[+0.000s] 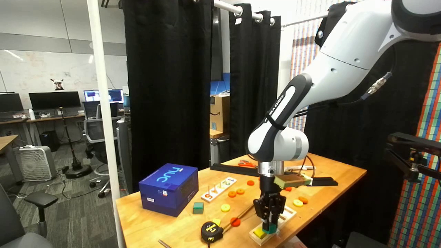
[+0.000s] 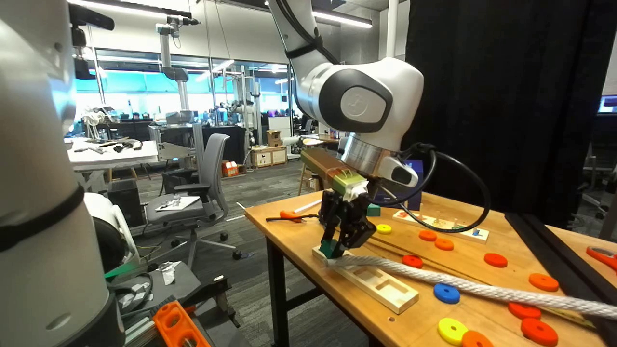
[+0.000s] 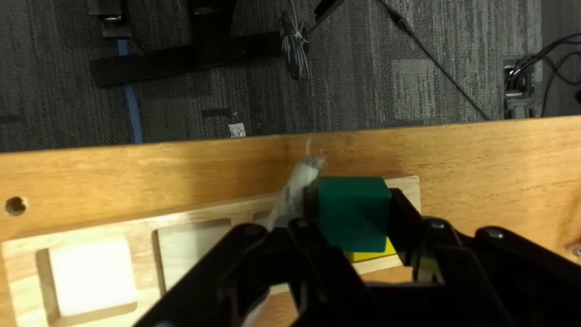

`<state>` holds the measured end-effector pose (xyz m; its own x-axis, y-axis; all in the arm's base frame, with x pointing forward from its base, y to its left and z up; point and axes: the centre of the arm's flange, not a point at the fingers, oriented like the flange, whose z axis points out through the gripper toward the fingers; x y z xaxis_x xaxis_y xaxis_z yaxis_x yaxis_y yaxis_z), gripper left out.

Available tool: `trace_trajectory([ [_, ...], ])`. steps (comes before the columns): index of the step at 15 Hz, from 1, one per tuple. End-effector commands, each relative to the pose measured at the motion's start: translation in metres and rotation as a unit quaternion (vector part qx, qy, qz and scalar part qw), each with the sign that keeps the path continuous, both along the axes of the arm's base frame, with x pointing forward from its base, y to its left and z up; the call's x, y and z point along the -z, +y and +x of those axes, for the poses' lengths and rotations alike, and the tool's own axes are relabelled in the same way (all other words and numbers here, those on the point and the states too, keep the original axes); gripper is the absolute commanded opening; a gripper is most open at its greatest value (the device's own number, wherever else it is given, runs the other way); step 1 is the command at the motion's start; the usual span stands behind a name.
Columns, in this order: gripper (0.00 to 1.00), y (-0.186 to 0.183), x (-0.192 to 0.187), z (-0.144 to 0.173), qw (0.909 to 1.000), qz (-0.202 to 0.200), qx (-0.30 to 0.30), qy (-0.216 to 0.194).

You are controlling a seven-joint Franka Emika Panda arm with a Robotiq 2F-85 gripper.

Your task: Pick up the green object and put it on the table

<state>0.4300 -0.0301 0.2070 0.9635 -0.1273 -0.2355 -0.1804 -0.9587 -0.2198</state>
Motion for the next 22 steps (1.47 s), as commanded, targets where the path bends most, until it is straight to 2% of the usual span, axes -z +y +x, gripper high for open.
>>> trace_trajectory([
  [1, 0.25, -0.009, 0.004, 0.000, 0.9992, -0.008, 0.039, 0.000],
  [8, 0.25, -0.023, 0.003, 0.002, 0.9974, -0.017, 0.071, 0.001],
  [15, 0.25, -0.029, -0.001, 0.014, 0.9952, -0.030, 0.074, -0.057],
  [22, 0.25, -0.029, -0.002, 0.011, 0.9949, -0.039, 0.072, -0.058],
])
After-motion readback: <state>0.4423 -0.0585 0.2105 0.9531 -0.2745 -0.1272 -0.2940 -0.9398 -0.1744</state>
